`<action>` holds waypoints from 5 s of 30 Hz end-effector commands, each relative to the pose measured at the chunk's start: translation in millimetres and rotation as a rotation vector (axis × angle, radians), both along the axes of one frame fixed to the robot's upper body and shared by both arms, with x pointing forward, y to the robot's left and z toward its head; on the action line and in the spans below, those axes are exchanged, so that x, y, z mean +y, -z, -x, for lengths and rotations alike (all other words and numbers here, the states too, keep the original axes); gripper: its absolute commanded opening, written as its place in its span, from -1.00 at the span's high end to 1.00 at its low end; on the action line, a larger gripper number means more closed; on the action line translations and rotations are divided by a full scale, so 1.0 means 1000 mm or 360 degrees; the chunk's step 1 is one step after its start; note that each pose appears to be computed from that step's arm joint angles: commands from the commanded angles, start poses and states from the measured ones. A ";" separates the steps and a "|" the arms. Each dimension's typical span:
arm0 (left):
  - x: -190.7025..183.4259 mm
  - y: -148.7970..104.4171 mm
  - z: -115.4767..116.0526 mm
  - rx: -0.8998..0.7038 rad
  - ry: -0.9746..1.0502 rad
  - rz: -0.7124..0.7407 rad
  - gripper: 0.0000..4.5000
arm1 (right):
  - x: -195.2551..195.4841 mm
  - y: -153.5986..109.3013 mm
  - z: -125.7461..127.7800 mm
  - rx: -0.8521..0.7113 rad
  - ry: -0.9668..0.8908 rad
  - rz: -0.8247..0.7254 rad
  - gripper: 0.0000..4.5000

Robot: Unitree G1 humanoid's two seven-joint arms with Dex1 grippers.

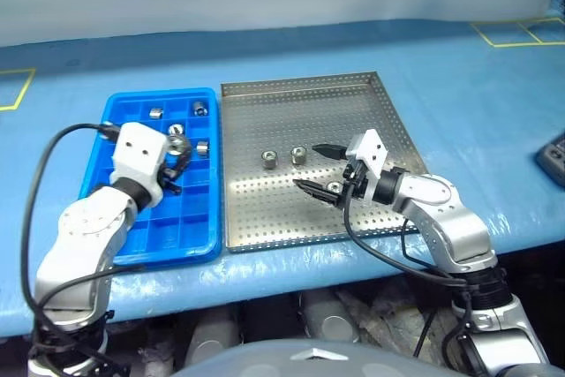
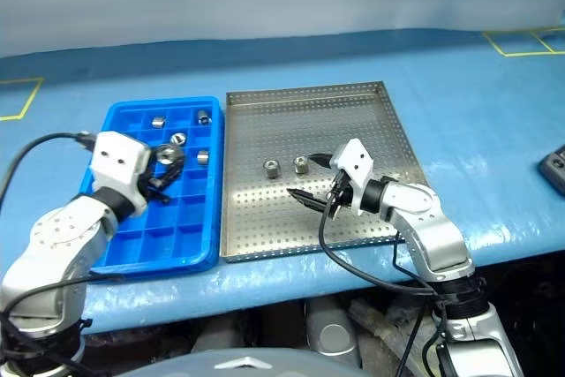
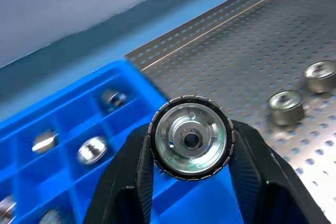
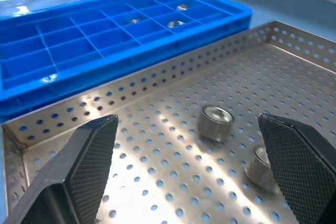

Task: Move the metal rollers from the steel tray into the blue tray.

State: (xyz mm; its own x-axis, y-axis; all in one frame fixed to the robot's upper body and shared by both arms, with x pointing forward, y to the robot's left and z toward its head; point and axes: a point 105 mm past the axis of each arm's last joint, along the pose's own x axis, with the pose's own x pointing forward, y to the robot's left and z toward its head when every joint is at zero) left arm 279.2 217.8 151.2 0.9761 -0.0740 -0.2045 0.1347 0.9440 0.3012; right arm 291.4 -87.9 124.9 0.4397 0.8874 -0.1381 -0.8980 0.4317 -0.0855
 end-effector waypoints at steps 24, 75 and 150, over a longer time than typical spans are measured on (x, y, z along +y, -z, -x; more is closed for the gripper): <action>0.040 0.028 -0.026 -0.0056 -0.0587 0.0094 0.24 | 0.029 -0.015 0.021 0.0004 -0.0364 -0.0086 -1.00; -0.150 0.067 -0.087 0.0322 0.0787 -0.0124 -0.93 | -0.018 -0.020 0.021 -0.0170 0.0220 -0.0036 -1.00; -0.018 -0.009 0.029 0.0067 0.0168 -0.0024 0.17 | 0.010 0.008 0.008 -0.0067 -0.0070 0.0153 -1.00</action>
State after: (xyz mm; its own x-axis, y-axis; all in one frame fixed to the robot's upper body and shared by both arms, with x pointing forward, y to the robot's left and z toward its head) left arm 259.6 198.9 144.0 0.9381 -0.1819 -0.2948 0.2646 0.9255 0.2711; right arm 283.6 -82.9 111.0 0.4353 0.8737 -0.2170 -0.8999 0.4154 -0.1324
